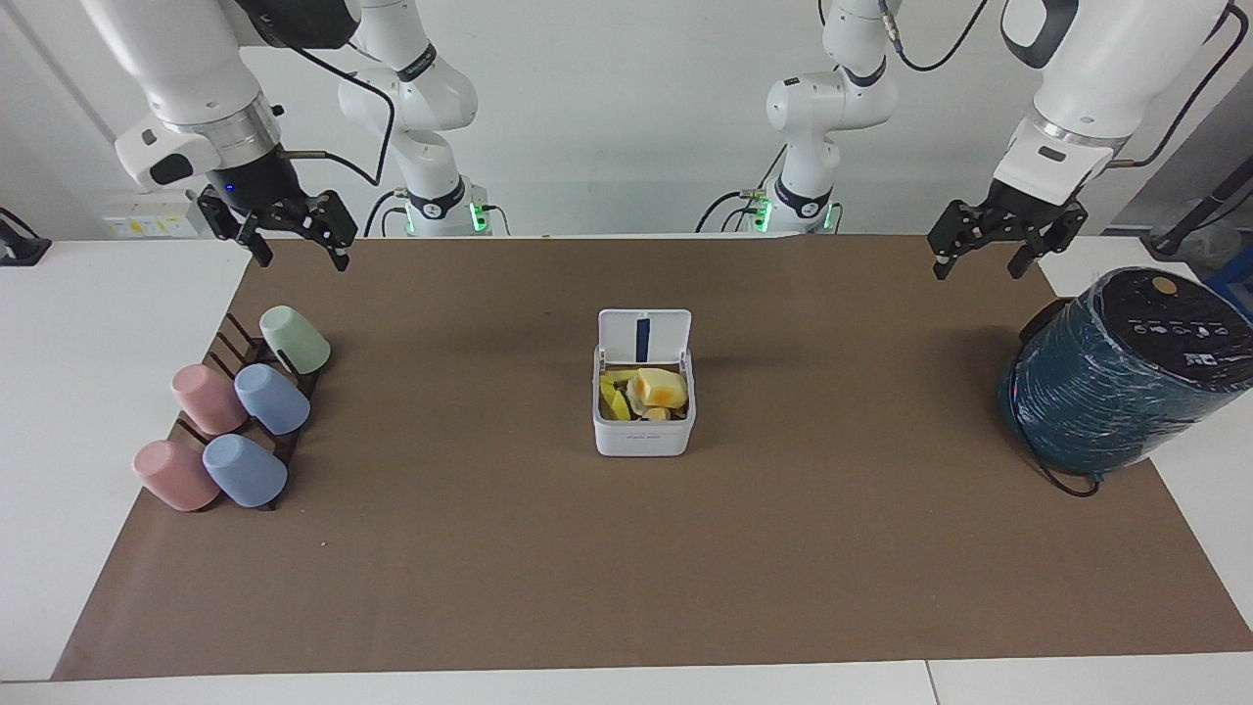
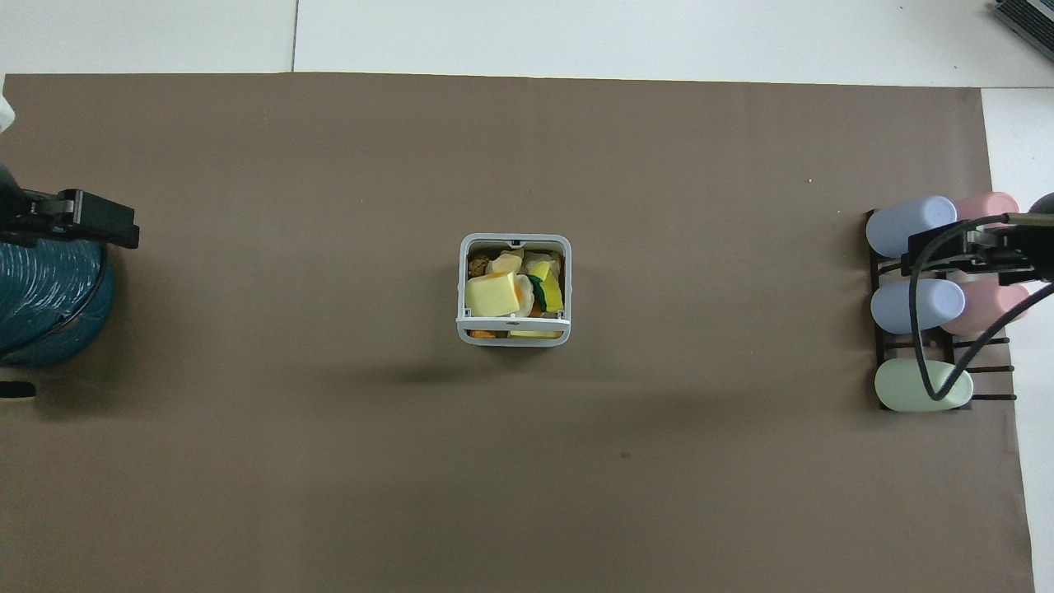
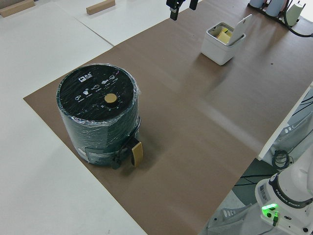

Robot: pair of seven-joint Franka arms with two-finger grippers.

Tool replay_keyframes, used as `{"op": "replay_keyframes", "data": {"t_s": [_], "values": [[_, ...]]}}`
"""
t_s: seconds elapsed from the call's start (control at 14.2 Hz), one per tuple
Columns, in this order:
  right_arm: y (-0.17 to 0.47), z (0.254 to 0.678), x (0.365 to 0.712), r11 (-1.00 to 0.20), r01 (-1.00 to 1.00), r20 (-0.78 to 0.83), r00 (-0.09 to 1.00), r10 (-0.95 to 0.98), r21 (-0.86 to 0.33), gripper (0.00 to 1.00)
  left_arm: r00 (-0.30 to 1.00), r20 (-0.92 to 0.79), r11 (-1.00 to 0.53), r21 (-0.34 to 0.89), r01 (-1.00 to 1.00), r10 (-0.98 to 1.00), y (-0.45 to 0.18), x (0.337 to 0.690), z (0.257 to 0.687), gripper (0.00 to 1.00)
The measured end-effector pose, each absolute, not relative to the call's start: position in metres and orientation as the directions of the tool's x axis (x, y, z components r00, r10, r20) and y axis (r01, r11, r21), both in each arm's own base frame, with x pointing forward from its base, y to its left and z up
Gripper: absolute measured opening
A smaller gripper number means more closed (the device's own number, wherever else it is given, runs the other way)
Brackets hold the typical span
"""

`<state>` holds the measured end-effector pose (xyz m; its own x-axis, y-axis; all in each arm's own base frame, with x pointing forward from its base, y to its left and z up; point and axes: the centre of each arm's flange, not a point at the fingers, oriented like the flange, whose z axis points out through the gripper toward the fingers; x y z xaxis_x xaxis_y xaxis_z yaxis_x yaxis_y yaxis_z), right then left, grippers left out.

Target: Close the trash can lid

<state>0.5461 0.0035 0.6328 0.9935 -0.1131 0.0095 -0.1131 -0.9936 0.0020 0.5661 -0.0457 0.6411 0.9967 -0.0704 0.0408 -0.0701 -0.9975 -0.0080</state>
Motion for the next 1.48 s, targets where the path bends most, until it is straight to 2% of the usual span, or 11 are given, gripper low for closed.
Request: {"op": "replay_keyframes", "data": {"t_s": [0.49, 0.71, 0.78, 0.92, 1.06, 1.13, 1.2, 1.27, 1.41, 1.48], "values": [[0.003, 0.633, 0.546, -0.994, -0.113, 0.01, 0.994, -0.113, 0.002, 1.0, 0.996, 0.036, -0.997, -0.008, -0.08, -0.08, -0.054, 0.566, 0.637, 1.0], [0.003, 0.633, 0.546, -0.994, -0.113, 0.01, 0.994, -0.113, 0.002, 1.0, 0.998, 0.047, -0.999, -0.005, -0.035, -0.035, -0.085, 0.561, 0.626, 1.0], [0.003, 0.633, 0.546, -0.994, -0.113, 0.01, 0.994, -0.113, 0.002, 1.0, 0.999, 0.048, -1.0, -0.004, -0.011, -0.011, -0.099, 0.557, 0.621, 0.93], [0.003, 0.633, 0.546, -0.994, -0.113, 0.01, 0.994, -0.113, 0.002, 1.0, 0.998, 0.036, -0.999, -0.003, 0.052, 0.051, -0.128, 0.543, 0.612, 0.63], [0.003, 0.633, 0.546, -0.994, -0.113, 0.01, 0.994, -0.113, 0.002, 1.0, 0.993, 0.027, -0.994, -0.003, 0.112, 0.112, -0.153, 0.527, 0.602, 0.43], [0.003, 0.633, 0.546, -0.994, -0.113, 0.01, 0.994, -0.113, 0.002, 1.0, 0.99, 0.037, -0.991, 0.001, 0.137, 0.137, -0.166, 0.52, 0.597, 0.42], [0.003, 0.633, 0.546, -0.994, -0.113, 0.01, 0.994, -0.113, 0.002, 1.0, 0.986, 0.05, -0.987, 0.009, 0.16, 0.161, -0.181, 0.512, 0.591, 0.36], [0.003, 0.633, 0.546, -0.994, -0.113, 0.01, 0.994, -0.113, 0.002, 1.0, 0.98, 0.06, -0.982, 0.023, 0.186, 0.187, -0.195, 0.504, 0.585, 0.36], [0.003, 0.633, 0.546, -0.994, -0.113, 0.01, 0.994, -0.113, 0.002, 1.0, 0.968, 0.064, -0.969, 0.069, 0.237, 0.242, -0.22, 0.487, 0.573, 0.19], [0.003, 0.633, 0.546, -0.994, -0.113, 0.01, 0.994, -0.113, 0.002, 1.0, 0.963, 0.056, -0.962, 0.092, 0.258, 0.263, -0.228, 0.48, 0.568, 0.19]]}}
